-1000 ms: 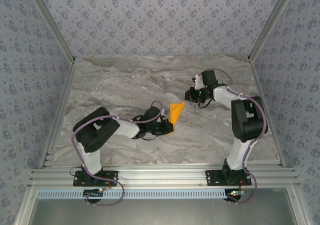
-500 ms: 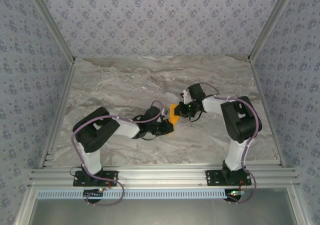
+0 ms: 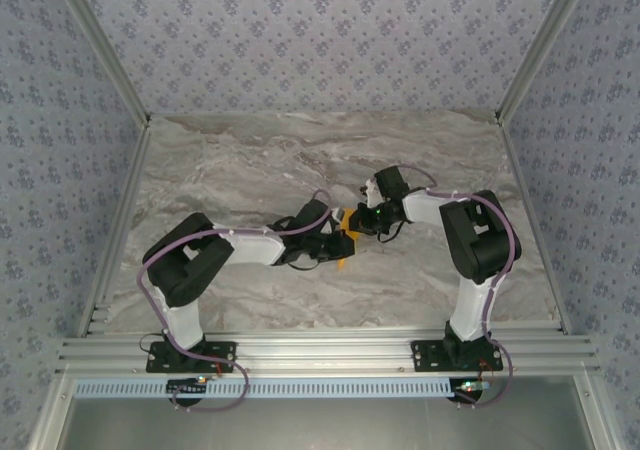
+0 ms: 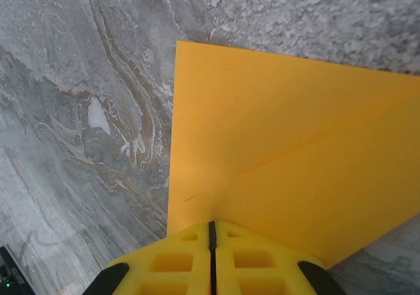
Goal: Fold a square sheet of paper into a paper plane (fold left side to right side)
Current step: Fold the wing for the fifth time at the center of the table.
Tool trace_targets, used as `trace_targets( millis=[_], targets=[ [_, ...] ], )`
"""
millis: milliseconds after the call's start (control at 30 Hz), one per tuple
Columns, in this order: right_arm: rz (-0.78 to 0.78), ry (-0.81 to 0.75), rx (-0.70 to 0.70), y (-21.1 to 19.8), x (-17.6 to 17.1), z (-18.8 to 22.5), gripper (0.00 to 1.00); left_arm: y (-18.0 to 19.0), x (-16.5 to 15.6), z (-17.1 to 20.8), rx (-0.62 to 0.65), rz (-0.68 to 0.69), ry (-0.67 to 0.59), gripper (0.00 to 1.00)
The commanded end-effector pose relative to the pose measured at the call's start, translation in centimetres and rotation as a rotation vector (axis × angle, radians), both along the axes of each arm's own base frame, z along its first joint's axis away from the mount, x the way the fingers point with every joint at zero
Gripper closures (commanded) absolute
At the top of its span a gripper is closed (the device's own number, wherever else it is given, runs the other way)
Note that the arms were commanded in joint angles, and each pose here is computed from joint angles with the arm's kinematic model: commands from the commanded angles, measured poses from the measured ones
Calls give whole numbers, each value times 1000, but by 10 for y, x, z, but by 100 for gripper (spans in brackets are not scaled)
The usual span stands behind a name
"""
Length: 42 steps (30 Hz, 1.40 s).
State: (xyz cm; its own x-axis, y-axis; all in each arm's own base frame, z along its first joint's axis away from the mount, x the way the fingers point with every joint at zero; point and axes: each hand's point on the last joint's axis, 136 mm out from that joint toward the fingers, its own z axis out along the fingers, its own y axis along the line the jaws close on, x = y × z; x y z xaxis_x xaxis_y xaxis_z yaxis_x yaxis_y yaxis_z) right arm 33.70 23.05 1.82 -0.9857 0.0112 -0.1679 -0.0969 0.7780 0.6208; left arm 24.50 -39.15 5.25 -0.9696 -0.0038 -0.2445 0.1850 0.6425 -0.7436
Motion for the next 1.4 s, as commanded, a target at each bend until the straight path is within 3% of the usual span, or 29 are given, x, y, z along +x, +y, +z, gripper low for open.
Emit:
trace_targets(
  millis=[0,1033,1367],
  targets=[
    [-18,75,-111,-17,-11,-27,90,1,-10,-2,20,-35,18,90],
    [-11,106,-176,-25,-14,-36,90,40,-48,-50,127,-15,126,91],
    [-5,111,-172,-23,-15,-36,90,43,-54,-29,58,-8,110,92]
  ],
)
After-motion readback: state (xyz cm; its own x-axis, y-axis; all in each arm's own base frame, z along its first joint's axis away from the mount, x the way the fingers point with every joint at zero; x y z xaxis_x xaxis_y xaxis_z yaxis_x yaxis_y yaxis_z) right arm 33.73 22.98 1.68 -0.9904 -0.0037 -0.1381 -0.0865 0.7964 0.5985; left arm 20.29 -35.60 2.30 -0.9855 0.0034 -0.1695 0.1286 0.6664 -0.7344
